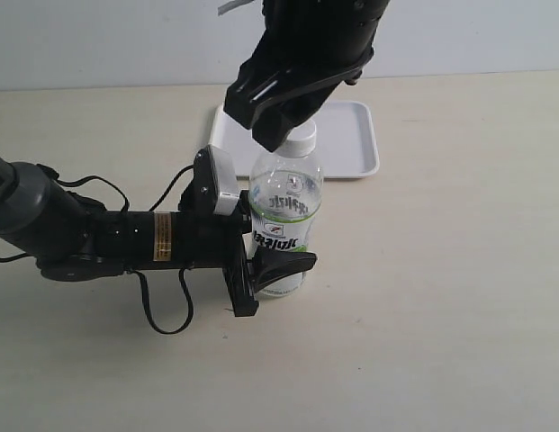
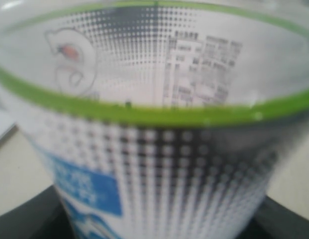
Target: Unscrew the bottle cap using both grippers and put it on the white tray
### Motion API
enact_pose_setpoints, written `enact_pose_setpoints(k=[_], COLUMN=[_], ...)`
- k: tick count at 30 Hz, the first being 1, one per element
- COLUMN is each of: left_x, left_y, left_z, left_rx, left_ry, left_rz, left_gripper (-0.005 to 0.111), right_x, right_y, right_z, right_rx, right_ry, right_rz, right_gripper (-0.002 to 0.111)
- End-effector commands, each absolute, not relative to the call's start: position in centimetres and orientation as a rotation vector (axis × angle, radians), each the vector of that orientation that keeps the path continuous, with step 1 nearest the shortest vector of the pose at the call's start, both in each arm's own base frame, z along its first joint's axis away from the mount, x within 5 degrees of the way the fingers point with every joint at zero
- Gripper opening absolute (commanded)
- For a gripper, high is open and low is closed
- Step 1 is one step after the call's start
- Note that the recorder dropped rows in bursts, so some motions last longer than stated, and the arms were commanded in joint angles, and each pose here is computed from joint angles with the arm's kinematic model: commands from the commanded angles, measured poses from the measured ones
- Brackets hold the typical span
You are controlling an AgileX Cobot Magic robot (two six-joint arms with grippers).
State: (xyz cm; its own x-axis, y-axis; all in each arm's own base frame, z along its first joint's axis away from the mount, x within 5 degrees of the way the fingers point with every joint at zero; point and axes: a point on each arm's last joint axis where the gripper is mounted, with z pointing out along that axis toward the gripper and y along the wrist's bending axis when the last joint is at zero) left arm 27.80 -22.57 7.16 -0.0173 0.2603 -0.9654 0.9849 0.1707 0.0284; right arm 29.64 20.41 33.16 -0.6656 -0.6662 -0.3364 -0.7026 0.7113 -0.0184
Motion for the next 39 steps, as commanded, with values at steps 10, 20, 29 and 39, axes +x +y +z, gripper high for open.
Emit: enact_pose_setpoints(k=[10,20,29,39], left_x=[27.80,27.80,27.80,27.80], left_y=[-22.66,-22.66,-22.66,-22.66], left_z=[7.59,7.59,7.59,7.59], left_rx=[1.271,1.271,1.271,1.271], left_ry=[1.452,1.452,1.452,1.452], left_rz=[-0.941,-0.941,-0.941,-0.941], left_gripper=[0.000,0.000,0.000,0.000], right_x=[29.88,30.20,30.20,30.20], right_y=[20.17,20.39,20.39,20.39], right_z=[33.51,32.84,32.84,32.84], right_rx=[-1.054,-1.059,-1.059,-1.059], right_ry=[2.585,2.603,2.603,2.603], right_rz=[0.103,0.098,0.098,0.098], right_gripper=[0.055,0.055,0.055,0.049])
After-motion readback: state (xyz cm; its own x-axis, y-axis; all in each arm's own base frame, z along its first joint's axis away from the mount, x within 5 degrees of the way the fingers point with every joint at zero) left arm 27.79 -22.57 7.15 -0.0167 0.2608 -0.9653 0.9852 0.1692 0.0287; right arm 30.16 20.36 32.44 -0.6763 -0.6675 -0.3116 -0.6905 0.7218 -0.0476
